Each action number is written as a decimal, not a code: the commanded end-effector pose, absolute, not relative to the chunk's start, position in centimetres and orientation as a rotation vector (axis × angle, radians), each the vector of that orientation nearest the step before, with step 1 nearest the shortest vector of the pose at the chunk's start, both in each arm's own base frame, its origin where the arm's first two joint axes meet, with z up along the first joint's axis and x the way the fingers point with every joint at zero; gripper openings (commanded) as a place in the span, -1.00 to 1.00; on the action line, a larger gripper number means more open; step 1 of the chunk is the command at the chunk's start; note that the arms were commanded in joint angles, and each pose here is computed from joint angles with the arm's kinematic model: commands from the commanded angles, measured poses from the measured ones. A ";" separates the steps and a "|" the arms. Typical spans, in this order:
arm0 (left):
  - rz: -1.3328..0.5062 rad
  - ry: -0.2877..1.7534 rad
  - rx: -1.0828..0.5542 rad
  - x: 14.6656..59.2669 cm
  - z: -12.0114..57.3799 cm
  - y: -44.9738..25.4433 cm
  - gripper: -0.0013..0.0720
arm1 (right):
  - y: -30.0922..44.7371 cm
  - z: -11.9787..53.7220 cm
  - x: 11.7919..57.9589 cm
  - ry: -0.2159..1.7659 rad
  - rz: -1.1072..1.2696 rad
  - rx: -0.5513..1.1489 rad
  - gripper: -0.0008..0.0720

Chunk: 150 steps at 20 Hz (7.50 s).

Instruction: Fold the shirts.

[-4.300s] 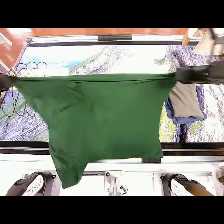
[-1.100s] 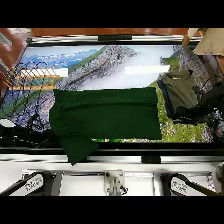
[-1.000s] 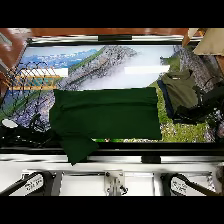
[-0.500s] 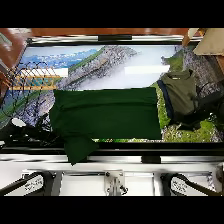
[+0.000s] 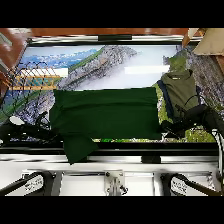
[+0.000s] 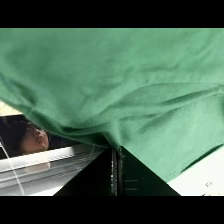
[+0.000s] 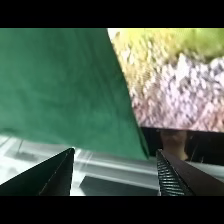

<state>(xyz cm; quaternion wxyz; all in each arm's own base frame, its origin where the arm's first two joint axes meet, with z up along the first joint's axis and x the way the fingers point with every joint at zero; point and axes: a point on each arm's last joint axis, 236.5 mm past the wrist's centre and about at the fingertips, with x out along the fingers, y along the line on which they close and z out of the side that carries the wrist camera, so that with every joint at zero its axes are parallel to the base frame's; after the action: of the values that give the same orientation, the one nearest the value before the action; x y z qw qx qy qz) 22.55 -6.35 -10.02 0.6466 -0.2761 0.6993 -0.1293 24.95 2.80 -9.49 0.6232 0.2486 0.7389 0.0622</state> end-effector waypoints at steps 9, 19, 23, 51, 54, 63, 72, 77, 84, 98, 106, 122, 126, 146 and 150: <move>-0.331 1.535 -0.591 24.3 -8.8 -6.1 -0.87 | 5.5 -11.9 25.5 1.651 0.103 0.652 0.36; -0.404 1.265 -0.410 33.5 -0.3 -3.8 -0.88 | 4.7 -5.4 36.0 1.309 0.161 0.489 -0.73; -0.386 1.166 -0.505 39.9 2.1 -3.4 -0.88 | 5.4 -4.8 41.9 1.209 0.159 0.457 -0.73; -0.544 1.143 -0.647 47.8 1.1 -7.7 0.28 | 2.1 -8.1 52.1 1.183 0.087 0.577 0.81; -0.583 1.141 -0.608 47.5 1.4 -8.9 0.28 | 2.6 -7.5 53.7 1.116 0.086 0.650 0.81; -0.599 1.140 -0.591 47.5 1.4 -9.4 0.28 | 3.5 -11.9 49.3 1.345 0.115 0.613 0.81; -0.607 1.131 -0.603 47.5 1.7 -9.6 0.22 | 4.0 -11.2 48.2 1.383 0.149 0.594 -0.73; -0.624 1.131 -0.587 47.5 1.8 -10.9 -0.40 | 3.8 -4.8 49.3 1.247 0.194 0.528 -0.73; -0.781 1.128 -0.438 45.5 1.8 -23.1 -0.87 | 5.1 4.6 46.9 1.162 0.258 0.513 -0.73; -0.790 1.090 -0.610 41.7 -2.5 -42.9 -0.87 | 8.3 21.1 37.8 0.955 0.350 0.536 -0.73; -0.804 1.083 -0.727 41.1 -2.6 -45.8 -0.88 | 9.1 23.1 36.6 0.910 0.386 0.541 -0.73; -0.462 0.277 -0.378 45.8 32.2 -9.1 -0.88 | 32.3 13.6 44.1 0.879 0.645 0.515 -0.73; -0.471 0.310 -0.344 42.6 33.0 -7.6 -0.88 | 39.3 8.3 43.9 0.933 0.671 0.632 -0.73; -0.525 0.430 -0.340 41.4 29.5 -8.9 -0.88 | 28.0 1.7 45.0 1.152 0.477 0.379 0.53; -0.525 0.430 -0.340 41.4 29.5 -8.9 -0.88 | 14.7 -2.2 43.8 1.380 0.207 0.365 0.62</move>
<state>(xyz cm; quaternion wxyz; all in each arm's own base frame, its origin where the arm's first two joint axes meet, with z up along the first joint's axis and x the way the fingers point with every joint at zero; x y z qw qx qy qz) 41.38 -8.88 29.49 0.9286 -0.1673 0.2100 -0.2560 46.12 23.10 0.43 0.7881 0.1967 0.5569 0.1732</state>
